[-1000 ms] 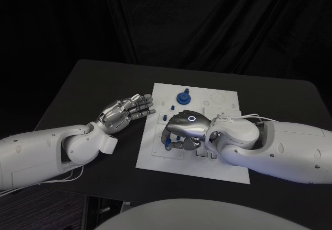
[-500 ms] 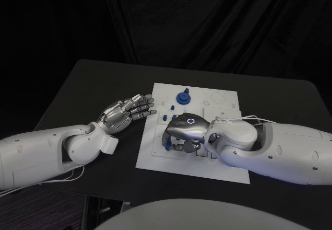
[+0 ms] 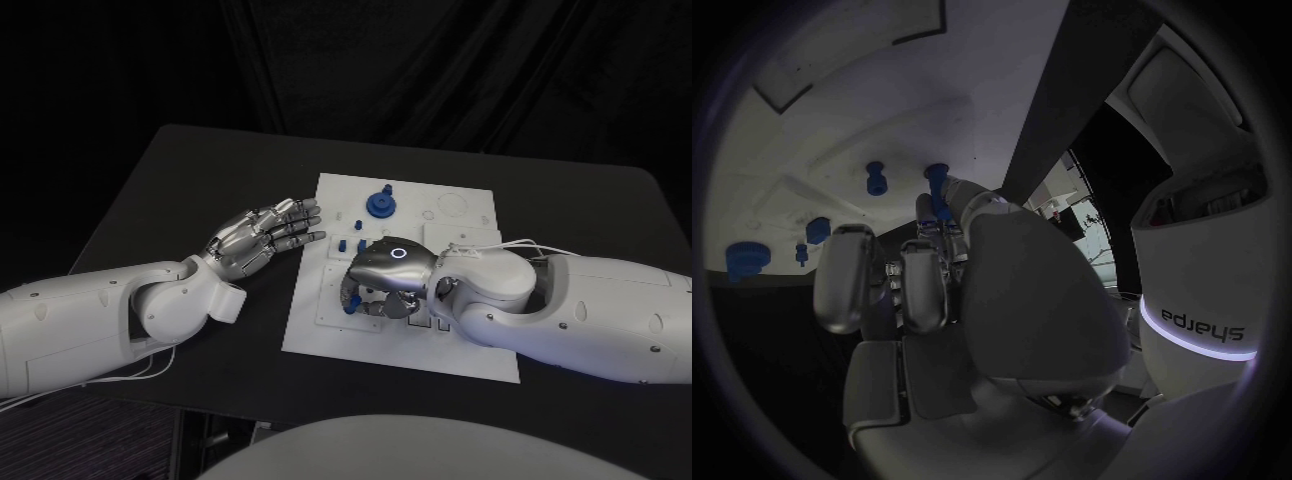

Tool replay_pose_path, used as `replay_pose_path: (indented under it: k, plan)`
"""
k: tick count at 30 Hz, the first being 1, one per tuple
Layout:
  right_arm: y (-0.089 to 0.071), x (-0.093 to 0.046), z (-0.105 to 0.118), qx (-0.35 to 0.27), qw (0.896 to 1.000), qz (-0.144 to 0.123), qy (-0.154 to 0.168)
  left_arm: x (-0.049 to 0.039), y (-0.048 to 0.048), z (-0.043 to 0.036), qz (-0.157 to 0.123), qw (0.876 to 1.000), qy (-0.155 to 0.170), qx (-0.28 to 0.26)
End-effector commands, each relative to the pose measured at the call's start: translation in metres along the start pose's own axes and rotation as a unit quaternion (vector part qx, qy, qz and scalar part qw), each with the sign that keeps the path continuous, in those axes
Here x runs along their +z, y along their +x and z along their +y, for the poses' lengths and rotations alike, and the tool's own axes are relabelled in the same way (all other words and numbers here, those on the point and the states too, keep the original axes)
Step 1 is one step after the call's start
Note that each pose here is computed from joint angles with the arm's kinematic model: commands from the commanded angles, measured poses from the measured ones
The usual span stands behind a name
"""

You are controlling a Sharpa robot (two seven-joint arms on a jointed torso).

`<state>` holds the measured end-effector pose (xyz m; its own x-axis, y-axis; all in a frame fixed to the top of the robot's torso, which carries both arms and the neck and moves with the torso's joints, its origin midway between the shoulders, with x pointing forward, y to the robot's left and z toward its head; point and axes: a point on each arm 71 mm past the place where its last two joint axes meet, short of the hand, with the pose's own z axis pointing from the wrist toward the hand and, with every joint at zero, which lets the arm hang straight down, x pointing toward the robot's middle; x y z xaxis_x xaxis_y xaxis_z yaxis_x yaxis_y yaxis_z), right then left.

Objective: Assemble the parts on the task board

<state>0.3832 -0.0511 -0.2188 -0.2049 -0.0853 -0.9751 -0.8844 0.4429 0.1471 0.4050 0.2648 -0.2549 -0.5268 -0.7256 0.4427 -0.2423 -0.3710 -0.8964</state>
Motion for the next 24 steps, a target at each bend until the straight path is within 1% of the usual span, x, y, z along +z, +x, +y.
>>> replay_pose_path:
  k: [1,17,24]
  plan:
    - [0.0031,0.0007,-0.0006,-0.003,1.000,0.011,0.003,0.0003,0.0017,0.0009,0.007,1.000,0.001,-0.006]
    - [0.0079,0.0057,0.0028,0.003,1.000,0.010,-0.006,0.0001,0.0013,0.0019,0.006,1.000,-0.002,-0.007]
    - [0.0094,0.0054,0.0000,0.008,1.000,0.015,0.002,-0.0003,0.0005,0.0021,0.005,1.000,-0.003,-0.006]
